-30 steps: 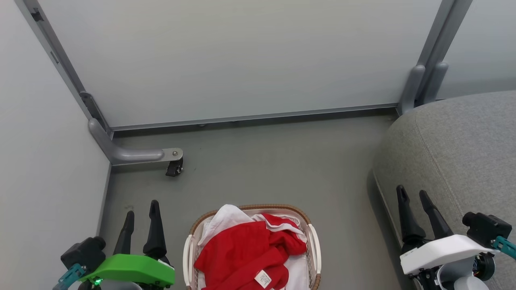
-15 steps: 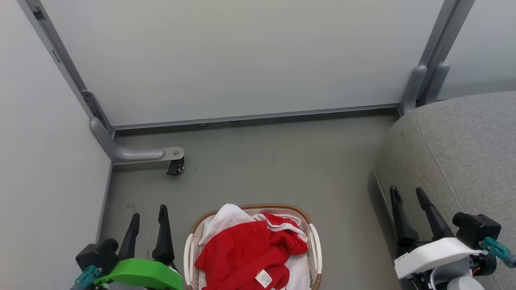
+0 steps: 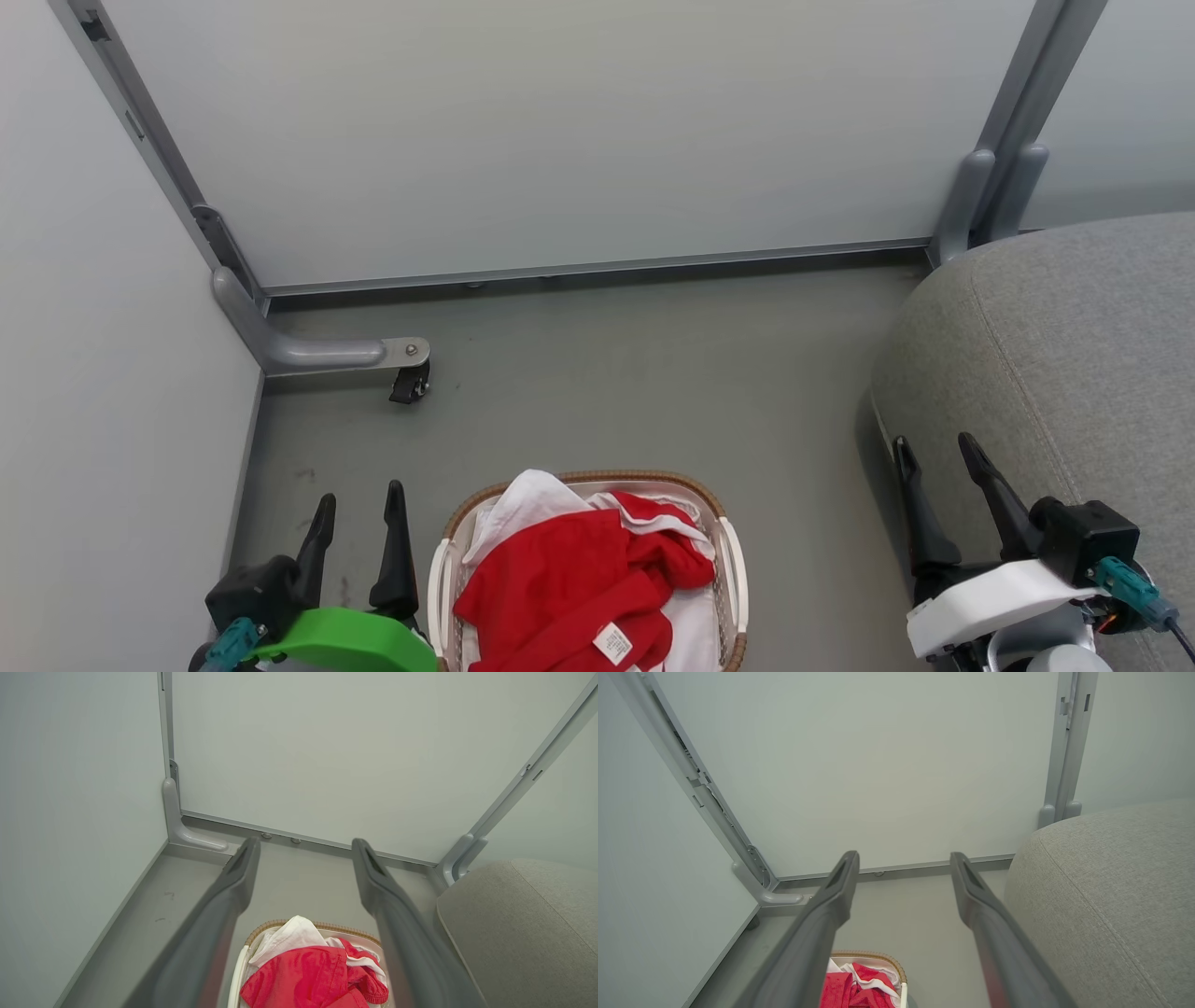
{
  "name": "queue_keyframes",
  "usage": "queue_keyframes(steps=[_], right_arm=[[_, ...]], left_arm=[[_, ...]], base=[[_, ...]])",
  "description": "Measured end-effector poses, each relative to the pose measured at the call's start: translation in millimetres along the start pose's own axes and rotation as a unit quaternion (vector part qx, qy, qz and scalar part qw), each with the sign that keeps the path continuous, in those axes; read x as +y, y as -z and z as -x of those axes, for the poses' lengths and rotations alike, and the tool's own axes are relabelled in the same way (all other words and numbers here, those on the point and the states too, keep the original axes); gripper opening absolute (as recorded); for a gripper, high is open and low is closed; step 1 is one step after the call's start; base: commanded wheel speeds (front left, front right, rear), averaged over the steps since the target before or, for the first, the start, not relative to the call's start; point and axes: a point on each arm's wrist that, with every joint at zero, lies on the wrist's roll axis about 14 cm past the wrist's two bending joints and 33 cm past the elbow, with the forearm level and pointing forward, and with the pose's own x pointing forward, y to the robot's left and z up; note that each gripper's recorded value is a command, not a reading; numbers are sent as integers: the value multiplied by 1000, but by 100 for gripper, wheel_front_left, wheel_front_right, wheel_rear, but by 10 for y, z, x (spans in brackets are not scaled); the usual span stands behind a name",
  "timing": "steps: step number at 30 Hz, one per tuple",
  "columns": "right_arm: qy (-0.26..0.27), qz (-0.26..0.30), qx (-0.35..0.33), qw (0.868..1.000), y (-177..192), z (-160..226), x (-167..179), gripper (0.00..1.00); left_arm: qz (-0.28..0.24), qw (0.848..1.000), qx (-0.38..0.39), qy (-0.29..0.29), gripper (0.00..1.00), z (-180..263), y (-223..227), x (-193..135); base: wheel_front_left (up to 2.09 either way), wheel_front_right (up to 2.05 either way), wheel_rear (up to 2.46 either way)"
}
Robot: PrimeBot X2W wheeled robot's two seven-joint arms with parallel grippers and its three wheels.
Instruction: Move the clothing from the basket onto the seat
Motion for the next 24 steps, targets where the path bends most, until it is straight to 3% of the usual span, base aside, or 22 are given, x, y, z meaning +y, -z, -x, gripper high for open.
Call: queue_keyframes(steps=[24], right_arm=[[-20, 79, 12, 997, 122, 20, 49, 100]], left_arm=[[-64, 998, 5, 13, 100, 62, 108, -42]], base=[[0, 0, 0]])
